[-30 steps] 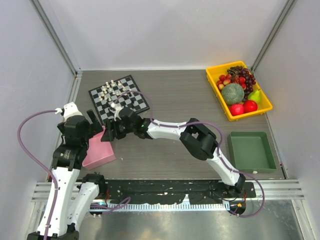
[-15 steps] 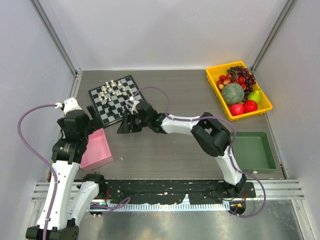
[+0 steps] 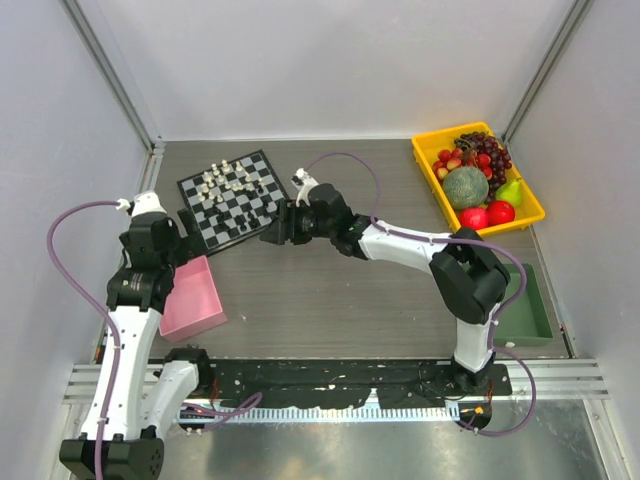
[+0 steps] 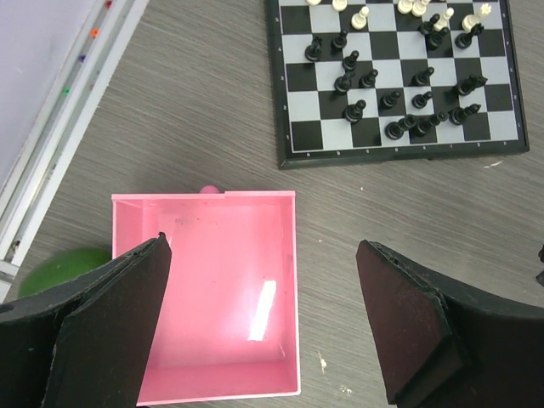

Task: Set up the chess pieces on the board

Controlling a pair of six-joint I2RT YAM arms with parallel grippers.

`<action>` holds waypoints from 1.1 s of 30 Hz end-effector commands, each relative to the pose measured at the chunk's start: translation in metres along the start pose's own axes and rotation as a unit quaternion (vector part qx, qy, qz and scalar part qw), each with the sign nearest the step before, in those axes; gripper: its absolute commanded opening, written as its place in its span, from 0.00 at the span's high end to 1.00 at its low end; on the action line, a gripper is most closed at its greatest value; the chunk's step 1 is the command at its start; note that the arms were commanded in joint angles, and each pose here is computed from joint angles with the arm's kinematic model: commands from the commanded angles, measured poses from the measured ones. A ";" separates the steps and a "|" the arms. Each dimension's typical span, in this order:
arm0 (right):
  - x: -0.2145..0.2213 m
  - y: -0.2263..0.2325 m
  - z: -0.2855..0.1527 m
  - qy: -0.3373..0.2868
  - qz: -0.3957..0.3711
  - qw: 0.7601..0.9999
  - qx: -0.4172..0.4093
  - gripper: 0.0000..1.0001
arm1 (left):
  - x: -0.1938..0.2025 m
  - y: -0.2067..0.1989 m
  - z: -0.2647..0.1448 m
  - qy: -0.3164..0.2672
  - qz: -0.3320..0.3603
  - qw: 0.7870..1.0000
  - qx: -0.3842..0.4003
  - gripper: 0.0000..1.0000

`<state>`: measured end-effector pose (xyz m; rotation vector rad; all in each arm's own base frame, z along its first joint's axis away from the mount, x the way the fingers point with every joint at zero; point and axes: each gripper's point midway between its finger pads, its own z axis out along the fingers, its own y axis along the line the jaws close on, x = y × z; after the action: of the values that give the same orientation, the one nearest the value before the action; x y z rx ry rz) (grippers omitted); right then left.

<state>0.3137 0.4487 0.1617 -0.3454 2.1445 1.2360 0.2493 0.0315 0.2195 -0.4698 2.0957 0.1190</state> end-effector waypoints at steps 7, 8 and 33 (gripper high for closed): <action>-0.031 -0.033 -0.023 -0.029 -0.018 0.999 0.039 0.36 | -0.019 -0.005 0.014 -0.010 -0.022 0.999 0.024 0.01; -0.036 -0.039 -0.024 -0.031 -0.020 0.998 0.045 0.36 | -0.019 -0.005 0.018 -0.005 -0.024 0.999 0.027 0.01; -0.105 -0.137 0.073 0.020 0.008 0.998 0.058 0.35 | -0.026 -0.030 0.162 0.143 -0.119 0.977 0.106 0.00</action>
<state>0.4849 0.4183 0.0828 -0.2702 2.2957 1.0468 0.3723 0.0588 0.1406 -0.6534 2.3608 -0.1933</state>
